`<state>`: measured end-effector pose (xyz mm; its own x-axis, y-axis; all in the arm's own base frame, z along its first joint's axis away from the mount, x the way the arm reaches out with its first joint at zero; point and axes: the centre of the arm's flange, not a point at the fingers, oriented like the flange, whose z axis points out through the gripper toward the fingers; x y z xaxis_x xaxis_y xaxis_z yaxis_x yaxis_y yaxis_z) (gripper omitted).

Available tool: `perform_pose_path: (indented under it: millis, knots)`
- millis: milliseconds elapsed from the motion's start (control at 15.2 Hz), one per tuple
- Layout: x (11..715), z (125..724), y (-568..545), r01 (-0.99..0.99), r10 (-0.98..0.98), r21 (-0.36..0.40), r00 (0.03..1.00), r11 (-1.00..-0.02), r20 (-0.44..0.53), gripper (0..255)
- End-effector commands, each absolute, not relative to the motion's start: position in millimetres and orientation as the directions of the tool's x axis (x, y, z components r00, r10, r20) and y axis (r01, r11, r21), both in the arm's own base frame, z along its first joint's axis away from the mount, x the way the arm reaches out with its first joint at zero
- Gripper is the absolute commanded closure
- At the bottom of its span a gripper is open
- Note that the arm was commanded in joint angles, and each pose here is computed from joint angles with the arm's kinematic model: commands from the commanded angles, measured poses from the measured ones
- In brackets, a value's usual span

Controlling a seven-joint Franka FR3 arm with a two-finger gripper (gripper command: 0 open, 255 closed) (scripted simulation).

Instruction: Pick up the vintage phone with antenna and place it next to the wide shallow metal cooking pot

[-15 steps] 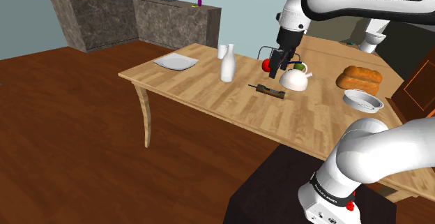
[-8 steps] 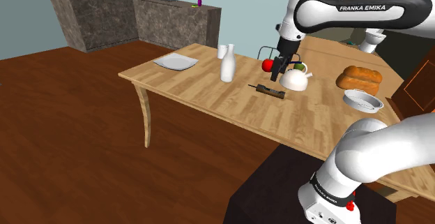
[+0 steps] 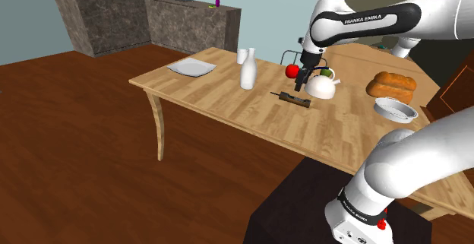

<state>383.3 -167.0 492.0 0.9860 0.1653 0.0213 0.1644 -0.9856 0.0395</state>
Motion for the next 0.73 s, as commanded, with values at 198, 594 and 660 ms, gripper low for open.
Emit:
perform_pose_path:
  millis: [198, 594, 660]
  knots:
    - [406.8, 454.9, -221.2, 0.204, 0.204, 0.033, 0.979, -0.978, 0.021, 0]
    - [437.4, 412.4, -282.2, 0.248, 0.249, 0.024, 0.968, -0.968, 0.021, 0]
    - [442.8, 405.3, -292.2, 0.256, 0.256, 0.023, 0.966, -0.966, 0.021, 0]
